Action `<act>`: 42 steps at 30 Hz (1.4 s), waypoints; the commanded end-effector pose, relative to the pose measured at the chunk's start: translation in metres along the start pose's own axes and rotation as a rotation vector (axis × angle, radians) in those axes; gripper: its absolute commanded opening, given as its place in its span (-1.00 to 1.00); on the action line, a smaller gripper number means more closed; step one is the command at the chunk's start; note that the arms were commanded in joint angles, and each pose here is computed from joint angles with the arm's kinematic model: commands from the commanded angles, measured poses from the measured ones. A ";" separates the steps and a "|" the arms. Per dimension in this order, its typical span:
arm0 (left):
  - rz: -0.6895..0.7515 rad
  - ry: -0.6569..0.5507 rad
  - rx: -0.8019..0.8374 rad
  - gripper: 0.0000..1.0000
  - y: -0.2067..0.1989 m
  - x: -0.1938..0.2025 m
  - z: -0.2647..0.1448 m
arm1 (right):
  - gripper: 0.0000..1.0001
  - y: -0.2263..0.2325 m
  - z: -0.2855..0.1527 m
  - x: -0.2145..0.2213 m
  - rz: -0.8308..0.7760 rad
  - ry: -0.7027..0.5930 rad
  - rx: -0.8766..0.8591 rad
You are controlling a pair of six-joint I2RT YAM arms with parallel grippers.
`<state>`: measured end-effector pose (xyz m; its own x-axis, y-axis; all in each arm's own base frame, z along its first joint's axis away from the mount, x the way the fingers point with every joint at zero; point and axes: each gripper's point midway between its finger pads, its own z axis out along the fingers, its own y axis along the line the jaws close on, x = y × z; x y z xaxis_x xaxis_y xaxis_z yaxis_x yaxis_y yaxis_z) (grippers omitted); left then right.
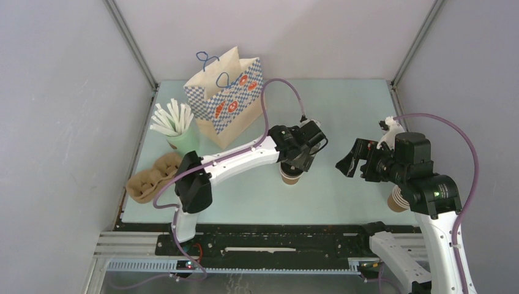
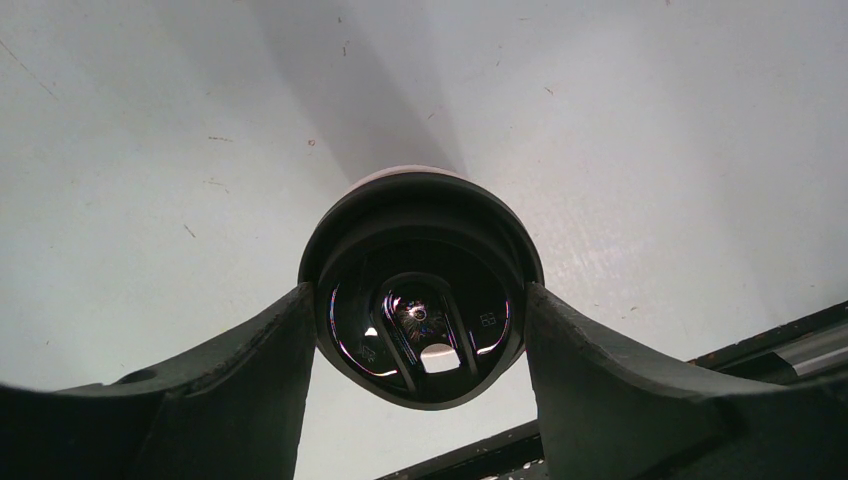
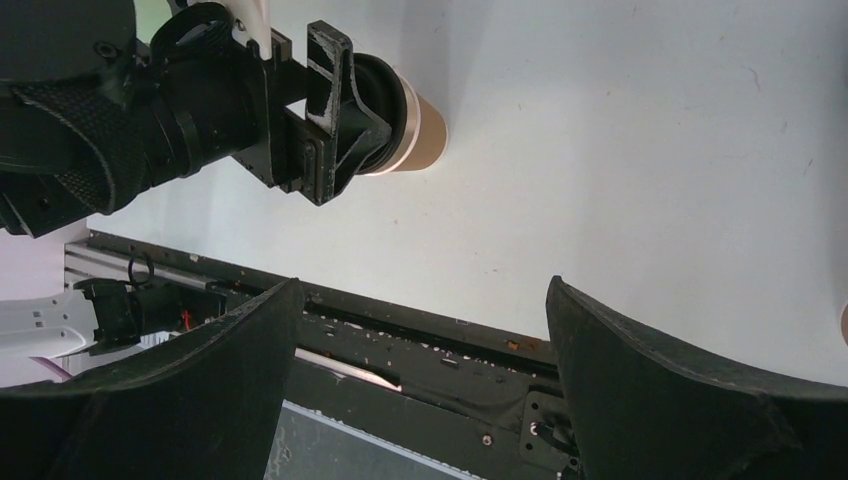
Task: Pack the takeout coffee
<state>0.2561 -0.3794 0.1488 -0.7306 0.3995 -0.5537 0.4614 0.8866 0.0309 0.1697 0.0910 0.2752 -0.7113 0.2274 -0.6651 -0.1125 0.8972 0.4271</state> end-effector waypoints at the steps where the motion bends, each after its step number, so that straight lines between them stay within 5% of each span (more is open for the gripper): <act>1: 0.012 0.007 0.002 0.38 0.000 0.003 0.010 | 0.99 0.004 0.002 -0.007 -0.037 -0.028 -0.022; 31: 0.045 0.039 -0.002 0.44 0.000 0.017 0.025 | 0.99 0.004 0.003 -0.007 -0.042 -0.028 -0.020; 42: 0.043 0.023 -0.026 0.98 0.008 0.009 0.011 | 0.99 0.006 0.006 -0.007 -0.040 -0.015 -0.033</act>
<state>0.2532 -0.3786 0.1189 -0.7350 0.4479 -0.5090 0.4905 0.8696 0.0569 0.1712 0.0928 0.2743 -0.7140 0.2175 -0.6655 -0.1231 0.8967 0.4252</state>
